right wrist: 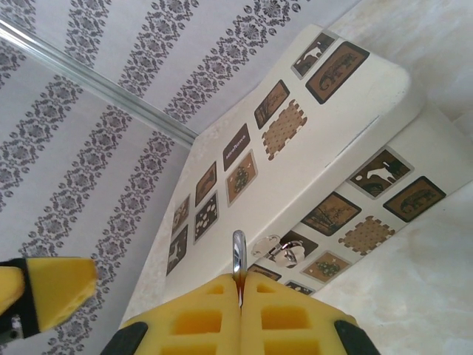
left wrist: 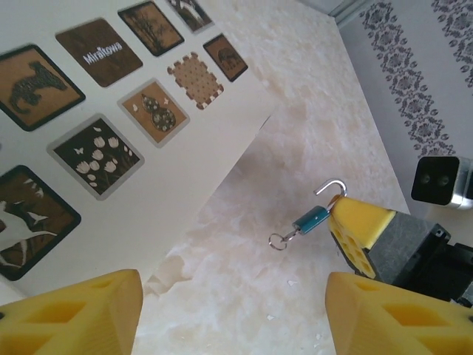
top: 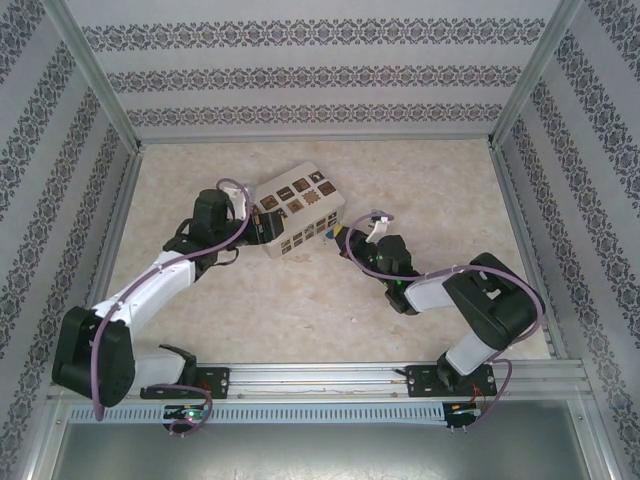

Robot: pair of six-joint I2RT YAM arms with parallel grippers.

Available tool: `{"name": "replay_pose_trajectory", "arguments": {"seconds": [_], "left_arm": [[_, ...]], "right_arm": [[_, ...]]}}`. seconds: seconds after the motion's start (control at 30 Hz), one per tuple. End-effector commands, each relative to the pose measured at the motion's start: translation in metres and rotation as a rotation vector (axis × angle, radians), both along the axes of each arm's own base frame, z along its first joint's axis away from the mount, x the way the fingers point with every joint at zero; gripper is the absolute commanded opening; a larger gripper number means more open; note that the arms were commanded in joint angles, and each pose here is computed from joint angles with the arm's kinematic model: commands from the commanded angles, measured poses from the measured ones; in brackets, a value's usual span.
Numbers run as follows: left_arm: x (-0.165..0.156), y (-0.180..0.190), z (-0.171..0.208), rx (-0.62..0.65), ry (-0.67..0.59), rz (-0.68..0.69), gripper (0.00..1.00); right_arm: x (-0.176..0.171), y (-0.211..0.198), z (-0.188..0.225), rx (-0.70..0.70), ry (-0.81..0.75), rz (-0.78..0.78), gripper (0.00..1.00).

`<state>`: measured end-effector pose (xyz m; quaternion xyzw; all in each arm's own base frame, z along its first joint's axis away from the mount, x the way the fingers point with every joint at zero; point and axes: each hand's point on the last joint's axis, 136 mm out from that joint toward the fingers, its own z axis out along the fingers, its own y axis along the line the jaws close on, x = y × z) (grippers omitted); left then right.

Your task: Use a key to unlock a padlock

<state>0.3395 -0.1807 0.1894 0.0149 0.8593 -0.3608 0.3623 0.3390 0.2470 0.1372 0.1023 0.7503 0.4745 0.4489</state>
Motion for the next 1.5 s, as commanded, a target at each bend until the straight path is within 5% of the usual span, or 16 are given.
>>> {"name": "replay_pose_trajectory", "arguments": {"seconds": [0.0,0.43,0.73,0.97,1.47], "left_arm": [[-0.005,0.016,0.017,0.084,-0.112,0.013,0.72],[-0.040,0.047,0.067,0.272,-0.437,0.027,1.00],[-0.065,0.038,0.063,0.402,-0.529,-0.176,0.99],[-0.057,0.044,0.028,0.430,-0.622,-0.116,0.99],[-0.062,0.029,-0.016,0.397,-0.497,-0.232,0.99]], "right_arm": [[-0.004,-0.002,0.005,-0.041,-0.025,0.019,0.00],[-0.009,0.000,0.013,-0.117,-0.026,0.058,0.00],[-0.013,0.004,0.015,-0.181,-0.027,0.107,0.00],[-0.021,0.003,0.013,-0.219,-0.005,0.153,0.00],[-0.045,0.002,0.012,-0.318,0.053,0.264,0.00]]}}
